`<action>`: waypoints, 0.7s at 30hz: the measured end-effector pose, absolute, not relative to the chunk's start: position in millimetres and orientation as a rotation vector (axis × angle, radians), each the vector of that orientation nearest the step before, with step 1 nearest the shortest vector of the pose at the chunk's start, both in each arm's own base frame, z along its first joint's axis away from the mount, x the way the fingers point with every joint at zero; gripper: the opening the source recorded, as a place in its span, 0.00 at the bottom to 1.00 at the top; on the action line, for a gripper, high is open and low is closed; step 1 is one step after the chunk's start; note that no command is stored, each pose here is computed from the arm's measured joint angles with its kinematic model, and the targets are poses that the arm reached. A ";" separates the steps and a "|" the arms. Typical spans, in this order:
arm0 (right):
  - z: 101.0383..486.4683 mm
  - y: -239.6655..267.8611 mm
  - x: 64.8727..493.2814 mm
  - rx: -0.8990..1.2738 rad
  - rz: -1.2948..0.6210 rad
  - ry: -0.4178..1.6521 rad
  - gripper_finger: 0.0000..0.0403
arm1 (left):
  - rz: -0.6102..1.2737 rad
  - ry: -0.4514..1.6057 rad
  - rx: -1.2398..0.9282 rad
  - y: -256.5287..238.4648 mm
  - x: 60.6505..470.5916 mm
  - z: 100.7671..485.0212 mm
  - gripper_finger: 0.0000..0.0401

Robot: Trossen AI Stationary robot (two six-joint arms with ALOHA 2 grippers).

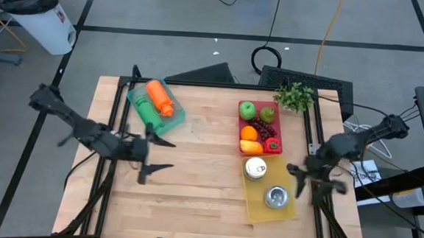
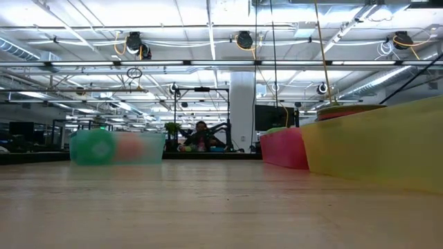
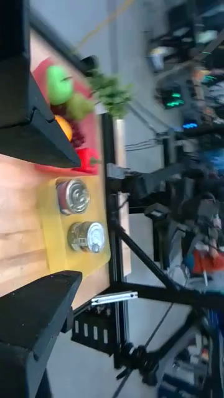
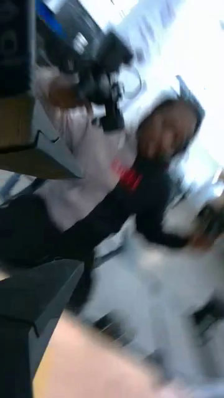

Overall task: Pick & Place Food Item
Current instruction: Return to Home Position

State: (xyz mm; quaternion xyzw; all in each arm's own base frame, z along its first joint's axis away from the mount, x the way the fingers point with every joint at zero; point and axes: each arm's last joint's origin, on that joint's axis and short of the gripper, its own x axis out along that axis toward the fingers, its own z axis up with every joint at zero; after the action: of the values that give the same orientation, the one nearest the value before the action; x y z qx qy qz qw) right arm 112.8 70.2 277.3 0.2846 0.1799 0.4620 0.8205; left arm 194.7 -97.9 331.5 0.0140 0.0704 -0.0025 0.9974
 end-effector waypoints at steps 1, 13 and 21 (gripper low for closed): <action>284.4 67.6 107.3 0.581 1.039 0.312 0.52 | -0.014 0.131 0.056 -95.4 187.8 335.6 0.73; 299.8 31.0 54.2 0.211 0.742 -0.189 0.52 | 0.190 0.130 -0.024 -58.1 153.0 274.1 0.73; 278.1 15.2 59.1 0.146 0.153 -0.094 0.52 | 0.208 0.008 -0.082 -36.8 128.4 226.4 0.73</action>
State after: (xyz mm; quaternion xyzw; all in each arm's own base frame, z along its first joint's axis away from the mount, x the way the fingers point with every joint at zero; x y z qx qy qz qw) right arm 59.1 15.2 278.1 0.0729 -0.0467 0.0765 0.9933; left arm 128.4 -36.8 226.4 -0.0407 0.0039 0.1037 0.9938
